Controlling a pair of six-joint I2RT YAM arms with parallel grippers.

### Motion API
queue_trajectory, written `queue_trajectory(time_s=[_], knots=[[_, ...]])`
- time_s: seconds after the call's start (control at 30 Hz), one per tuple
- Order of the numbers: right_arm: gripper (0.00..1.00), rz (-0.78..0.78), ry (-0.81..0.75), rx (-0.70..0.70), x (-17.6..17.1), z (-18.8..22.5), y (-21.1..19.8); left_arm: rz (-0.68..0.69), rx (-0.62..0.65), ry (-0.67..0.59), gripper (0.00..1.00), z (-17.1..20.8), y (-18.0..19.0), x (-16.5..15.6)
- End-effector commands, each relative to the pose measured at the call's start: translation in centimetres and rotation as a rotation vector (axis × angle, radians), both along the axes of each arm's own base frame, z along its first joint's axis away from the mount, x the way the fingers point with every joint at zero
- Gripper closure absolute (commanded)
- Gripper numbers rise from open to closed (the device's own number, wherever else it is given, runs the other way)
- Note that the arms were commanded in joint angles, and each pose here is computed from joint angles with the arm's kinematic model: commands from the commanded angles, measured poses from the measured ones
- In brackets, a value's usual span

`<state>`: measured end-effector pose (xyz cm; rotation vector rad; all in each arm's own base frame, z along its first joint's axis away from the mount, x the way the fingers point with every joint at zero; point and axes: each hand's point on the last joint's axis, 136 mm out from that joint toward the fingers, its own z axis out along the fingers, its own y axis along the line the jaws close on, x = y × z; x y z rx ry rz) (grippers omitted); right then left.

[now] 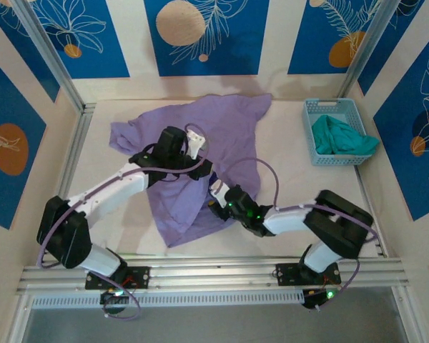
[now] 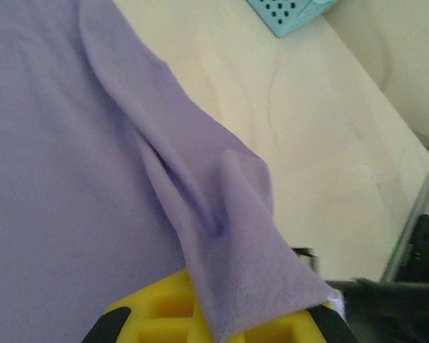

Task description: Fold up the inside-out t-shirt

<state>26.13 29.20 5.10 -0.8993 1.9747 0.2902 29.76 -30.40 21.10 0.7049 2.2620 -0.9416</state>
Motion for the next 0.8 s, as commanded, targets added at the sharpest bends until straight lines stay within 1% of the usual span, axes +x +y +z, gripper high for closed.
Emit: queue_trajectory(time_s=[0.0, 0.1, 0.23, 0.33, 0.43, 0.53, 0.63, 0.77], knots=[[0.55, -0.104, -0.205, 0.015, 4.1, 2.8, 0.1, -0.084, -0.074, -0.049, 1.00, 5.3, 0.1, -1.9], [0.55, -0.129, -0.204, -0.013, 5.3, 2.0, 0.1, -0.095, -0.089, -0.082, 1.00, 7.4, 0.6, -2.6], [0.54, -0.156, -0.185, -0.096, 6.8, 0.4, 0.9, -0.160, -0.172, -0.103, 1.00, 10.7, -0.1, -4.0], [0.53, -0.185, -0.127, -0.080, 7.5, 0.1, 1.3, -0.224, -0.220, -0.118, 1.00, 12.6, -0.6, -5.2], [0.52, -0.223, -0.069, -0.026, 8.3, 0.4, 1.2, -0.238, -0.225, -0.154, 1.00, 13.8, -0.3, -5.7], [0.49, -0.249, 0.001, 0.003, 9.1, 0.6, 1.2, -0.258, -0.245, -0.183, 1.00, 14.9, -0.1, -6.3], [0.45, -0.256, 0.030, -0.032, 9.7, 0.3, 1.8, -0.276, -0.293, -0.206, 1.00, 16.5, -0.4, -6.7], [0.37, -0.294, 0.102, -0.087, 10.6, -0.9, 2.1, -0.314, -0.354, -0.244, 1.00, 19.8, -1.4, -7.0]])
